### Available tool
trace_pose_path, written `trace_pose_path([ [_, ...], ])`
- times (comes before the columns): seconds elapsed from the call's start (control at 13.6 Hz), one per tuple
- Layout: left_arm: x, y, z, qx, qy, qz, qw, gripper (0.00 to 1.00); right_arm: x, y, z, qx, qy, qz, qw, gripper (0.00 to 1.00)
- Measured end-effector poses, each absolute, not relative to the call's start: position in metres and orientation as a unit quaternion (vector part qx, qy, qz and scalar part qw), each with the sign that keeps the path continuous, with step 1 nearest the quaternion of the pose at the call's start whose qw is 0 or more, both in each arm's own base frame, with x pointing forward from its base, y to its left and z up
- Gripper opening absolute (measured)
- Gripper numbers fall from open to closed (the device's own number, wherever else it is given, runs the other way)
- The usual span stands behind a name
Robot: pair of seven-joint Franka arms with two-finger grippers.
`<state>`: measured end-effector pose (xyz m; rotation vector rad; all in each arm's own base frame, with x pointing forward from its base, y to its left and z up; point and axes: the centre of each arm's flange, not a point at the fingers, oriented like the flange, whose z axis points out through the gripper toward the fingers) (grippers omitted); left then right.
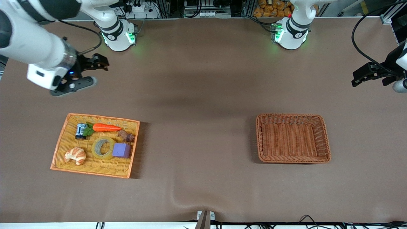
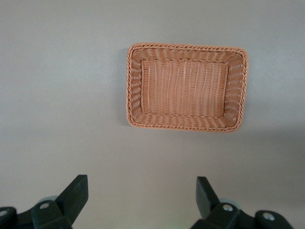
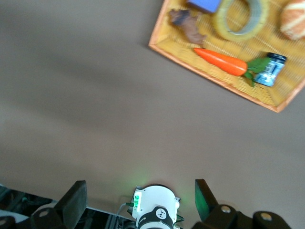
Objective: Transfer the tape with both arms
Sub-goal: 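Move the right gripper over the yellow tape roll in the tray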
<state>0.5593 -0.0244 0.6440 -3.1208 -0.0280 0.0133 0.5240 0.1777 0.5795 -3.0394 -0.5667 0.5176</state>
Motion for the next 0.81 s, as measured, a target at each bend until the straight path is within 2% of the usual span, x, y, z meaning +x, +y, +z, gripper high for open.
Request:
trace_pose_path([
  [0.22, 0.559, -0.024, 0.644, -1.0, -0.009, 0.004, 0.01, 1.0, 0.535, 0.202, 0.544, -0.964, -0.196, 0.182, 0.0, 1.0],
  [0.44, 0.559, -0.024, 0.644, -1.0, -0.01, 0.004, 0.01, 1.0, 0.584, 0.169, 0.504, -0.976, -0.157, 0.152, 0.013, 1.0],
  [0.81, 0.56, -0.023, 0.643, -1.0, -0.01, 0.005, 0.01, 1.0, 0.645, 0.081, 0.436, -0.989, -0.084, 0.118, 0.028, 1.0],
])
